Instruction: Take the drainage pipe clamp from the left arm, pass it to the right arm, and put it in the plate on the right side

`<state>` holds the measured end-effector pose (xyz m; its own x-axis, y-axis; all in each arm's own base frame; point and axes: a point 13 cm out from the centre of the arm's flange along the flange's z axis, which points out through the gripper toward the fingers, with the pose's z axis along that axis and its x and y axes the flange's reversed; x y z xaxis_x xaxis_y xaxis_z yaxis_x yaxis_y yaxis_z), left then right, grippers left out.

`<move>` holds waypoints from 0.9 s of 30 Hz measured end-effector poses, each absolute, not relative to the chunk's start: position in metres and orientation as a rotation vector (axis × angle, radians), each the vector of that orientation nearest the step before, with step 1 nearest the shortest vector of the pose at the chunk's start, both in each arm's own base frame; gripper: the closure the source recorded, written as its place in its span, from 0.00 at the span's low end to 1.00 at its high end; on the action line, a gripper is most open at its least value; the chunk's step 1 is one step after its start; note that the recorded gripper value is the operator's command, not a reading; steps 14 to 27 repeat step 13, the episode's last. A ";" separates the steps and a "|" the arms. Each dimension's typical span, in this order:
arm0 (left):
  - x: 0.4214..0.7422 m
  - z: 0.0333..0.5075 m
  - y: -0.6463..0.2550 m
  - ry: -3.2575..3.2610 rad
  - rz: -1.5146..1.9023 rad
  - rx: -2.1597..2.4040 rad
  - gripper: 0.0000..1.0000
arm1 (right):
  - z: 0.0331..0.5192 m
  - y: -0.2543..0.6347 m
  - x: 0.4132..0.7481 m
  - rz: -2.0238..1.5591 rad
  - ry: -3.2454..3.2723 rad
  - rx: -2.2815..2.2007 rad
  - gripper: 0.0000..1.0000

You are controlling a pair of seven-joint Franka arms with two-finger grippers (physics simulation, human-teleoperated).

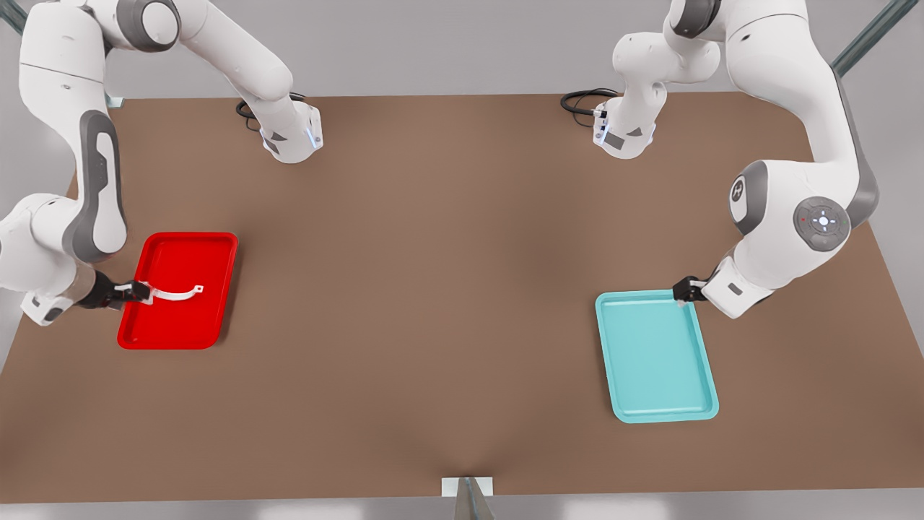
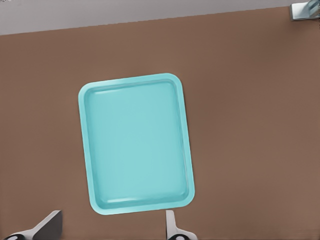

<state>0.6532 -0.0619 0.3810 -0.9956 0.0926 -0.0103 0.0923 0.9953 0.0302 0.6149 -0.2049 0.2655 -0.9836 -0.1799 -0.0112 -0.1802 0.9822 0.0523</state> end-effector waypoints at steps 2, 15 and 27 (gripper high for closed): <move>0.653 0.381 -0.062 3.126 0.047 0.170 0.00 | 0.370 -0.150 0.665 0.038 2.992 -0.419 0.00; 0.660 0.365 -0.064 3.141 0.054 0.270 0.00 | 0.498 0.001 0.615 -0.150 3.085 -0.427 0.00; 0.660 0.365 -0.064 3.141 0.054 0.270 0.00 | 0.498 0.001 0.615 -0.150 3.085 -0.427 0.00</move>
